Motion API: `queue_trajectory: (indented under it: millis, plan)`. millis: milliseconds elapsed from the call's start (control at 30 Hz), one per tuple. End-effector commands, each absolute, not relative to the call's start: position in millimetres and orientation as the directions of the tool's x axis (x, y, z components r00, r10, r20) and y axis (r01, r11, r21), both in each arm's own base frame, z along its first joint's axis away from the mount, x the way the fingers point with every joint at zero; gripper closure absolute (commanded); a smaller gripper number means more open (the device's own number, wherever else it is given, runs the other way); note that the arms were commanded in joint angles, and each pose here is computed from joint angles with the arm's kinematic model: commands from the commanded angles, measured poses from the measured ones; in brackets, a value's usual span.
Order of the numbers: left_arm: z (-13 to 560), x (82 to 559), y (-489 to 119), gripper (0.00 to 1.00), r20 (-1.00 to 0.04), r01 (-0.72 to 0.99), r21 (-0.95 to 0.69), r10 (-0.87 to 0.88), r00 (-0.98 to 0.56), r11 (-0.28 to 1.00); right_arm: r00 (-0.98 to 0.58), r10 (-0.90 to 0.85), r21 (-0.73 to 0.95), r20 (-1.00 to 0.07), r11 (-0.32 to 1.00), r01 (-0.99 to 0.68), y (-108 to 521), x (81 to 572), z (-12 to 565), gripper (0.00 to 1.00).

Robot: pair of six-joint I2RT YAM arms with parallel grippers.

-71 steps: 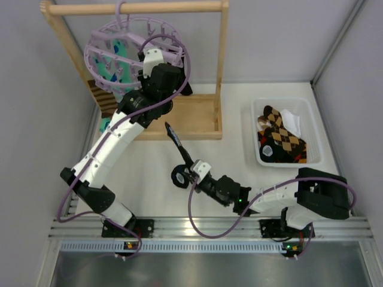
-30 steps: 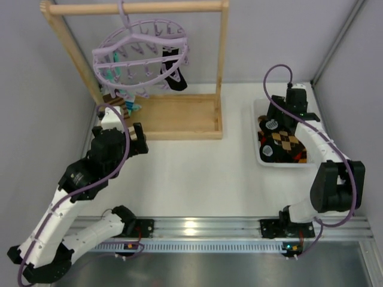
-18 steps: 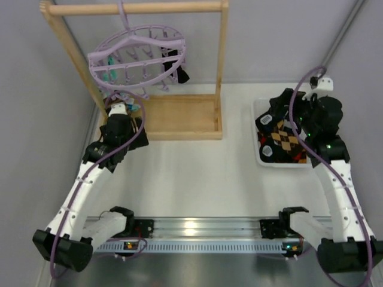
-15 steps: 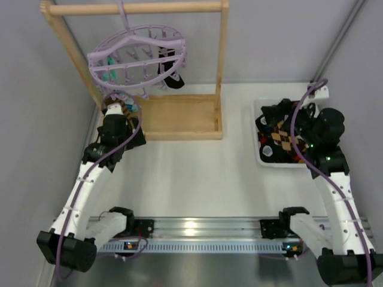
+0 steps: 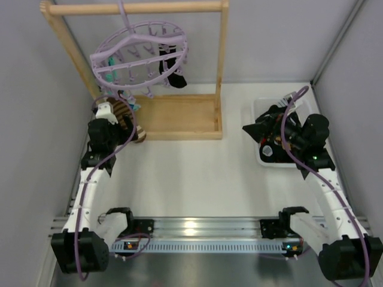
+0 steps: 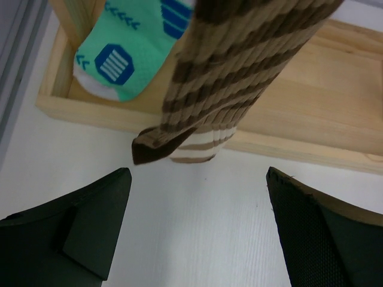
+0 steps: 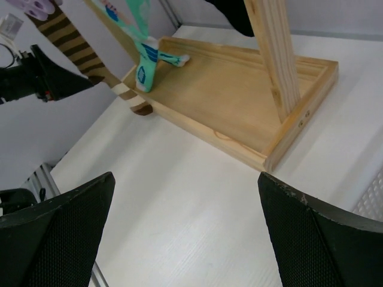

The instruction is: Remove the socks clipped to the hanger

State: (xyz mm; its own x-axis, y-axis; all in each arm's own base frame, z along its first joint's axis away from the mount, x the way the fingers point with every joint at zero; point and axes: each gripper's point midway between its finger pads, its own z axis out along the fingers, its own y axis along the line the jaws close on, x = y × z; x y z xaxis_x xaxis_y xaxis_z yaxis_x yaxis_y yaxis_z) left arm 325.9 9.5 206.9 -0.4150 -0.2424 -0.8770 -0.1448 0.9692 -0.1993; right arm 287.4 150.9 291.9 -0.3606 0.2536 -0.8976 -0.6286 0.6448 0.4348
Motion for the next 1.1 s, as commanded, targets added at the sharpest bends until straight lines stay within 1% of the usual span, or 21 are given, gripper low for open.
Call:
queue_trajectory:
  millis: [0, 67, 100, 200, 233, 433, 567, 600, 700, 733, 767, 800, 833, 867, 900, 933, 1067]
  plan:
    - [242, 353, 1, 0.02, -0.958, -0.011, -0.172, -0.17, -0.232, 0.985, -0.236, 0.227, 0.324, -0.945, 0.559, -0.763, 166, 269, 325, 0.0]
    - [237, 357, 2, 0.02, -0.967, -0.004, -0.151, -0.149, -0.208, 0.988, -0.224, 0.22, 0.309, -0.95, 0.534, -0.787, 170, 263, 329, 0.01]
    - [245, 362, 4, 0.02, -0.981, 0.008, -0.12, -0.118, -0.155, 0.993, -0.219, 0.215, 0.302, -0.952, 0.527, -0.795, 171, 260, 329, 0.01]
    - [233, 363, 19, 0.02, -0.988, -0.067, -0.09, -0.097, -0.12, 0.994, -0.202, 0.204, 0.28, -0.958, 0.506, -0.816, 175, 252, 333, 0.01]
    - [242, 367, 20, 0.02, -0.994, -0.064, -0.082, -0.086, -0.069, 0.995, -0.193, 0.201, 0.269, -0.96, 0.495, -0.826, 176, 249, 335, 0.0]
    - [223, 386, 21, 0.02, -0.994, -0.018, -0.046, -0.048, -0.098, 0.999, -0.171, 0.179, 0.235, -0.969, 0.452, -0.86, 187, 236, 337, 0.01]
    - [225, 397, 25, 0.02, -0.996, 0.013, -0.037, -0.036, -0.087, 0.999, -0.149, 0.157, 0.203, -0.976, 0.432, -0.879, 194, 228, 338, 0.01]
    - [226, 399, 24, 0.05, -0.996, 0.024, -0.024, -0.022, -0.088, 0.999, -0.153, 0.151, 0.203, -0.977, 0.422, -0.883, 197, 225, 336, 0.01]
    - [232, 399, 16, 0.17, -0.997, 0.064, -0.034, -0.029, -0.074, 0.997, -0.134, 0.141, 0.182, -0.981, 0.419, -0.89, 200, 221, 338, 0.01]
    - [234, 398, 13, 0.4, -0.997, 0.077, -0.044, -0.039, -0.068, 0.996, -0.131, 0.142, 0.18, -0.981, 0.418, -0.89, 200, 220, 340, 0.01]
    - [239, 395, 10, 0.54, -0.998, 0.088, -0.051, -0.047, -0.051, 0.995, -0.127, 0.142, 0.176, -0.982, 0.417, -0.892, 201, 220, 341, 0.01]
    - [246, 394, 9, 0.66, -0.997, 0.087, -0.075, -0.072, -0.034, 0.993, -0.126, 0.143, 0.175, -0.982, 0.413, -0.894, 202, 218, 341, 0.01]
    - [255, 389, 8, 0.73, -0.997, 0.089, -0.079, -0.079, -0.004, 0.993, -0.124, 0.143, 0.173, -0.982, 0.413, -0.894, 203, 218, 342, 0.01]
    - [259, 387, 9, 0.91, -0.996, 0.078, -0.088, -0.089, 0.011, 0.993, -0.124, 0.142, 0.172, -0.982, 0.41, -0.896, 203, 217, 343, 0.01]
    - [265, 384, 9, 0.97, -0.996, 0.076, -0.085, -0.087, 0.029, 0.993, -0.12, 0.143, 0.169, -0.982, 0.406, -0.898, 204, 215, 344, 0.0]
    - [274, 380, 9, 1.0, -0.995, 0.072, -0.08, -0.084, 0.054, 0.994, -0.119, 0.144, 0.168, -0.982, 0.407, -0.898, 204, 215, 345, 0.0]
    - [287, 371, 8, 1.0, -0.991, 0.058, -0.091, -0.096, 0.098, 0.994, -0.109, 0.148, 0.161, -0.983, 0.403, -0.901, 205, 212, 348, 0.01]
